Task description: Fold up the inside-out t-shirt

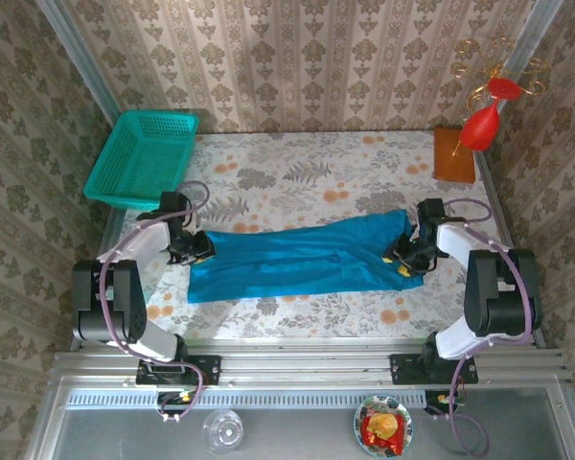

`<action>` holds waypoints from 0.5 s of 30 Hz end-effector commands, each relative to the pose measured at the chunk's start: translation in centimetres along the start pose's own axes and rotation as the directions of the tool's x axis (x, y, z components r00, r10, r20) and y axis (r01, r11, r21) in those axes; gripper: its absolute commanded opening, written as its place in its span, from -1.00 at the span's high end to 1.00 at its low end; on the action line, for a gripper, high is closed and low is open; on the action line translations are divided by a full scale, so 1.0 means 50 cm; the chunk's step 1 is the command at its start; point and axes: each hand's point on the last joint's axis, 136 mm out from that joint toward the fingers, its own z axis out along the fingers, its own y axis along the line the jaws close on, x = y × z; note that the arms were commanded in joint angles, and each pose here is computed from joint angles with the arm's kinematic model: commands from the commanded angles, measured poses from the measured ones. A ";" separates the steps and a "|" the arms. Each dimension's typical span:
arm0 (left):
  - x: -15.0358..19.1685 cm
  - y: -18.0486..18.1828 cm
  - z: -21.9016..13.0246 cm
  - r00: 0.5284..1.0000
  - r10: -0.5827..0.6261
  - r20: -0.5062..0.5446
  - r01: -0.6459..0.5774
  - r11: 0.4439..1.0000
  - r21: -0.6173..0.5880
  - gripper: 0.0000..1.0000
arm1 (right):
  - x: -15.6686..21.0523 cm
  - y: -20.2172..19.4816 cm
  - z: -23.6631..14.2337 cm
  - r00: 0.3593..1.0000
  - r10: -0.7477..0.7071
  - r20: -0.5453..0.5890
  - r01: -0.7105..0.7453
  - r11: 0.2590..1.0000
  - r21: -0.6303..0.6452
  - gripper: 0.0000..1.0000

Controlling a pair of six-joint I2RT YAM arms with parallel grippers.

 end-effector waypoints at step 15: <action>-0.076 0.059 0.052 0.999 -0.043 -0.004 0.042 0.995 -0.089 0.61 | -0.096 -0.006 -0.090 0.963 -0.264 0.063 0.241 0.938 0.249 0.05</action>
